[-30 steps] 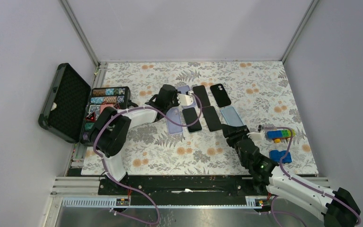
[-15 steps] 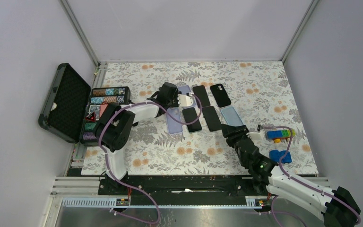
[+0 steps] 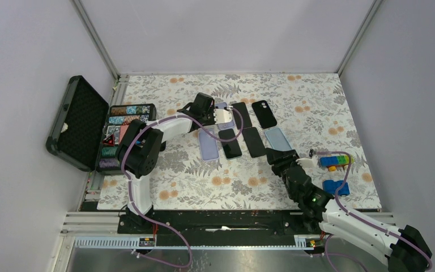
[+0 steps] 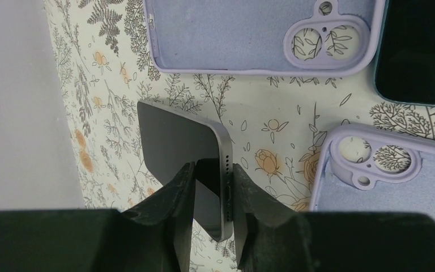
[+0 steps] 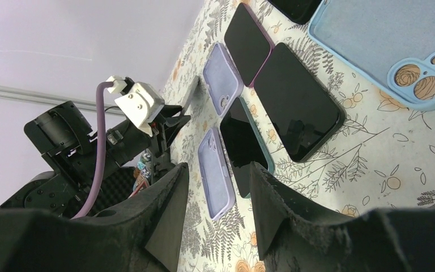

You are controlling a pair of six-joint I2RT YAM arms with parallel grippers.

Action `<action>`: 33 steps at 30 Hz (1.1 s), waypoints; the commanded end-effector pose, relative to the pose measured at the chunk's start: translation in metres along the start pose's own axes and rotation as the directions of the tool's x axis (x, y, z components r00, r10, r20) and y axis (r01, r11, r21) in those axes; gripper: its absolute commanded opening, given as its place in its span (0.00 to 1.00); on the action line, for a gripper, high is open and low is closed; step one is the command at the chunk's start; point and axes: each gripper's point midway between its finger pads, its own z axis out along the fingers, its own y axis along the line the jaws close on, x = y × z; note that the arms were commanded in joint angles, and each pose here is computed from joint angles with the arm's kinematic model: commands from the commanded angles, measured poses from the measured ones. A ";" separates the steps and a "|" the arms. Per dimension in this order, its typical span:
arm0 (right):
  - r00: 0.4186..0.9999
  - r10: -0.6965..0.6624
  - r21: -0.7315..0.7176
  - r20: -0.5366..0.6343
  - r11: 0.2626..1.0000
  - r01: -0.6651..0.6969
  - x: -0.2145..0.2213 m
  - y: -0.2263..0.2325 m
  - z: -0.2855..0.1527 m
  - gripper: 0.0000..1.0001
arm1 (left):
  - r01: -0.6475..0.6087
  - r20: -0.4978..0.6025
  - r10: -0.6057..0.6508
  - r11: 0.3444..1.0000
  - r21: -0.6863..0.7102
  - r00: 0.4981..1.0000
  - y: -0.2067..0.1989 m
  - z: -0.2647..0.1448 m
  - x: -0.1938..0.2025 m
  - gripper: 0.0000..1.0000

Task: Take the phone out of the phone case
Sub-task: Place the phone at the center of the board.

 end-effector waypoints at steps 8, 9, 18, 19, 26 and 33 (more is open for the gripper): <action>0.998 0.015 0.002 0.063 1.000 -0.015 -0.012 -0.003 0.002 0.51 | 0.058 -0.099 -0.036 0.972 0.226 0.994 -0.056 0.010 0.025 0.11; 0.998 0.016 0.001 0.063 1.000 -0.016 -0.012 -0.002 0.002 0.51 | 0.057 -0.112 -0.032 0.972 0.228 0.993 -0.057 0.010 0.028 0.12; 0.998 0.026 -0.006 0.064 1.000 -0.026 -0.013 -0.003 0.001 0.51 | 0.041 -0.173 -0.001 0.974 0.225 0.985 -0.066 0.014 0.036 0.19; 0.997 0.028 -0.007 0.066 1.000 -0.028 -0.013 -0.004 0.001 0.51 | 0.040 -0.177 0.001 0.974 0.224 0.984 -0.066 0.013 0.036 0.20; 0.997 0.036 -0.018 0.070 0.999 -0.035 -0.015 -0.001 0.000 0.50 | 0.027 -0.214 0.022 0.974 0.224 0.976 -0.067 0.012 0.041 0.27; 0.996 0.043 -0.019 0.074 0.999 -0.041 -0.017 -0.003 -0.002 0.50 | 0.024 -0.202 0.027 0.970 0.244 0.979 -0.072 0.011 0.036 0.35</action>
